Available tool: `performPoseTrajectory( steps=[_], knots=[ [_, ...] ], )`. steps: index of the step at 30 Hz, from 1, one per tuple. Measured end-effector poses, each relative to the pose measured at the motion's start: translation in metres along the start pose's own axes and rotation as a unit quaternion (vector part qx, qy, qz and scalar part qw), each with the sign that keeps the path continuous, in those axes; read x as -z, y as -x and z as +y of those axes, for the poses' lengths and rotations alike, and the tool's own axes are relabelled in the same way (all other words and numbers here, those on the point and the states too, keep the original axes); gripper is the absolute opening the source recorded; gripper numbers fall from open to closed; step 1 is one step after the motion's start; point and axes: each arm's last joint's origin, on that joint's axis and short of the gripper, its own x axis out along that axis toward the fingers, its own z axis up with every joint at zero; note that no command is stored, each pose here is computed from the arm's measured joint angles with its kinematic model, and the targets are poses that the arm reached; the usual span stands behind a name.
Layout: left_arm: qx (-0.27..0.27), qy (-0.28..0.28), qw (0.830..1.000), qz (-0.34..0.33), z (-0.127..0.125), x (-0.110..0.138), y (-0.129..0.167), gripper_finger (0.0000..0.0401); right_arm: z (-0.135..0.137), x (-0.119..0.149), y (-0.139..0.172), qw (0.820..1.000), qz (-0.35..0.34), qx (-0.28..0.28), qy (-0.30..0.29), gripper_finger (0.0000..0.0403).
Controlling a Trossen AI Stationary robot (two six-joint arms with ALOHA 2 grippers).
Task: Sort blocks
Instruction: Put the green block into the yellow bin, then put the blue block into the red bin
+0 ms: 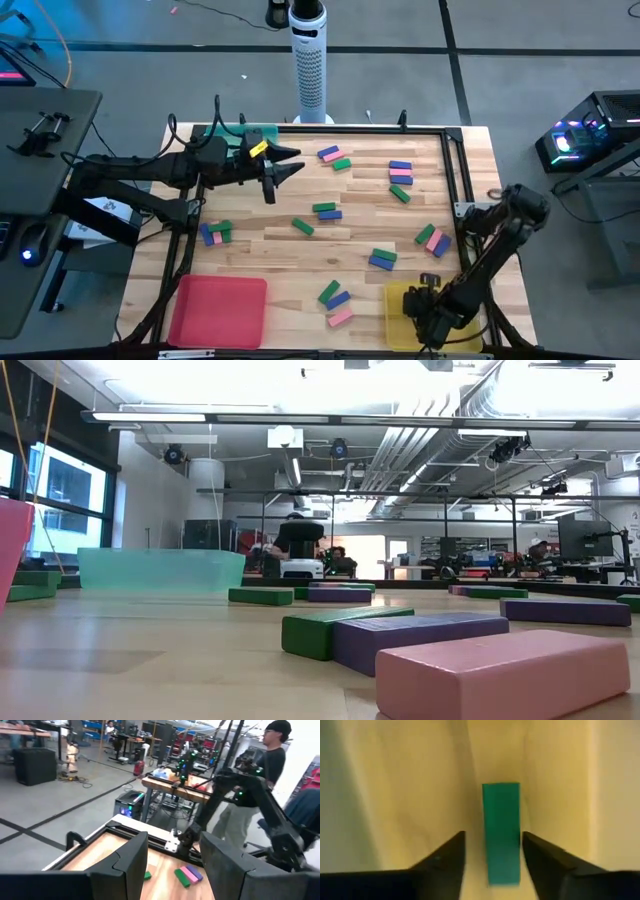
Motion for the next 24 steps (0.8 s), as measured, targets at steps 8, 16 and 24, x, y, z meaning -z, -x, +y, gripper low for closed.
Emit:
performPoseTrajectory(
  steps=[8,16,24],
  knots=[
    [0.005,0.0,1.0,0.001,0.0,0.0,0.0,0.0168,-0.011,-0.02,0.089,0.997,-0.017,-0.045,-0.06,0.0249],
    [0.074,-0.019,0.997,0.017,-0.008,0.002,0.002,0.0168,-0.022,-0.053,0.136,0.986,-0.163,-0.014,0.017,0.0251],
    [0.184,-0.111,0.976,0.046,-0.05,0.022,0.006,0.0168,-0.06,-0.075,0.165,0.97,-0.117,0.036,-0.21,0.0252]
  ],
)
